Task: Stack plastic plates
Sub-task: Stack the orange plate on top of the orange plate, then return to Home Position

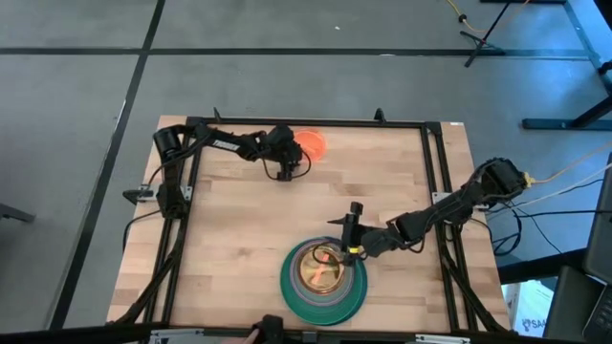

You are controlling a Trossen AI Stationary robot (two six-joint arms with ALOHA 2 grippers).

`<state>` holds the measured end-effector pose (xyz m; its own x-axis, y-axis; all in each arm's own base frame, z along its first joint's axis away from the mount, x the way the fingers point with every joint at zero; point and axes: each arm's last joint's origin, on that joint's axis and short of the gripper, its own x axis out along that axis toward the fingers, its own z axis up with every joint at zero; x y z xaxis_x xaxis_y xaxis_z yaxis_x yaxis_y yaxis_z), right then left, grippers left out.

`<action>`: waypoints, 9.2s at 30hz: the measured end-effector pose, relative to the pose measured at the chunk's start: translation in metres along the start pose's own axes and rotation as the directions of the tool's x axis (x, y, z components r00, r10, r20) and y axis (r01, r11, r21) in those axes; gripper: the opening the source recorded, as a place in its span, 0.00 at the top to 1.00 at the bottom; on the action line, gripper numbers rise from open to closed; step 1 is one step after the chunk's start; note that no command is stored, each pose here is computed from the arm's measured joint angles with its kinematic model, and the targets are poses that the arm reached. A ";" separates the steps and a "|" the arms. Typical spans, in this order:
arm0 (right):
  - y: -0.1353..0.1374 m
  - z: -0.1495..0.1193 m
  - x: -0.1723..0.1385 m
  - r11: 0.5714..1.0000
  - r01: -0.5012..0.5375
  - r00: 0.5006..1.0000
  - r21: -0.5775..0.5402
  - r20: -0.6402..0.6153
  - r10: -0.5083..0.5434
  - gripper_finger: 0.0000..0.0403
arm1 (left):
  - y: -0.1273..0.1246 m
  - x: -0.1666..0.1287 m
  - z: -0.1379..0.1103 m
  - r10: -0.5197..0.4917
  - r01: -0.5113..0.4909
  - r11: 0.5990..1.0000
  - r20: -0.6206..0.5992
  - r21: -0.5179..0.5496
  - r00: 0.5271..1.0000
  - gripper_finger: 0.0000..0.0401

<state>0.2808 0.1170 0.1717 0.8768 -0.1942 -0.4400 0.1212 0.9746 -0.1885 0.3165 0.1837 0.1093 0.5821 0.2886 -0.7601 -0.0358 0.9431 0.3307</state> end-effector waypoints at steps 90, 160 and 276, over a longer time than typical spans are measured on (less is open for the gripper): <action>0.067 0.075 -0.057 0.951 -0.256 0.965 -0.172 -0.103 0.241 1.00 | -0.257 -0.224 0.078 -0.299 0.187 0.868 0.182 0.460 0.937 0.79; -0.001 0.009 -0.012 0.979 -0.201 0.975 0.036 -0.090 0.204 0.63 | -0.155 -0.219 -0.035 -0.007 0.089 0.993 0.699 -0.081 0.715 0.79; -0.110 -0.100 -0.144 0.919 -0.374 0.826 0.127 0.496 0.267 1.00 | -0.146 -0.228 -0.113 0.108 0.170 0.954 0.814 -0.246 0.570 0.99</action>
<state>0.0950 0.0270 0.1682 0.9876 0.1557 0.0218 -0.1571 0.9822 0.1027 0.0967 -0.0013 0.1712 0.9895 0.1321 0.0580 -0.1350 0.9896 0.0492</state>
